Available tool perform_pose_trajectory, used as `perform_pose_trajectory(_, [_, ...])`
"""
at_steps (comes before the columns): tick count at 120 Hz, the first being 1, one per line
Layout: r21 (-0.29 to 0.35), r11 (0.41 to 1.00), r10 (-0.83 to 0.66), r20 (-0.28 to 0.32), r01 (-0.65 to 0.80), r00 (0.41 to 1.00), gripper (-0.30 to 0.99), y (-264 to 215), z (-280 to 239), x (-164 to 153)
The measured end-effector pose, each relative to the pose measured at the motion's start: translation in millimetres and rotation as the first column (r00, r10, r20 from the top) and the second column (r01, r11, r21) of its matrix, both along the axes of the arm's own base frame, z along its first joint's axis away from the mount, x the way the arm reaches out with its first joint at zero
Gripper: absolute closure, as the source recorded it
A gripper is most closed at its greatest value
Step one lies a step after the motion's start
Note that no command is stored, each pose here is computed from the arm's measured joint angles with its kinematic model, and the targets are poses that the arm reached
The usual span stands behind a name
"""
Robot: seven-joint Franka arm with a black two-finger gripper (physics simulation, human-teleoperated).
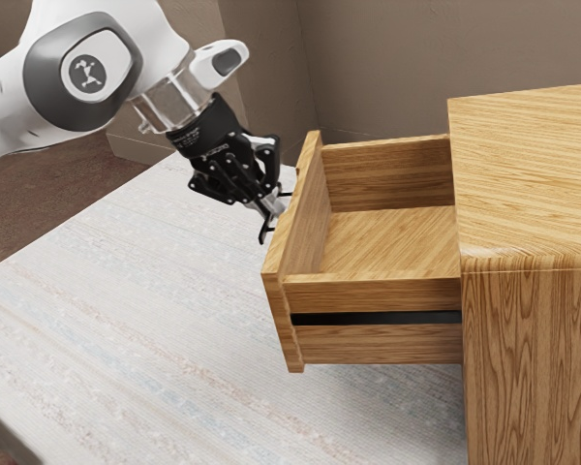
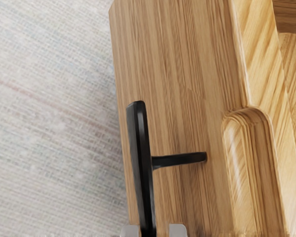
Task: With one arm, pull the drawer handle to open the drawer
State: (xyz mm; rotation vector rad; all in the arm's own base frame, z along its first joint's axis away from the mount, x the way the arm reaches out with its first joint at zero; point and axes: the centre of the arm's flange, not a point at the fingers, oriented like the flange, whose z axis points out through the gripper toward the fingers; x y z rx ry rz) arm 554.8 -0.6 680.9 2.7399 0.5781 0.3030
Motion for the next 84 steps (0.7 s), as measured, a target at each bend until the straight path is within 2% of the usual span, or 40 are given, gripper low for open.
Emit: perform_pose_trajectory(84, [-0.015, 0.999, 0.05, -0.004, -0.05, 0.999, 0.78, 35, 0, -18])
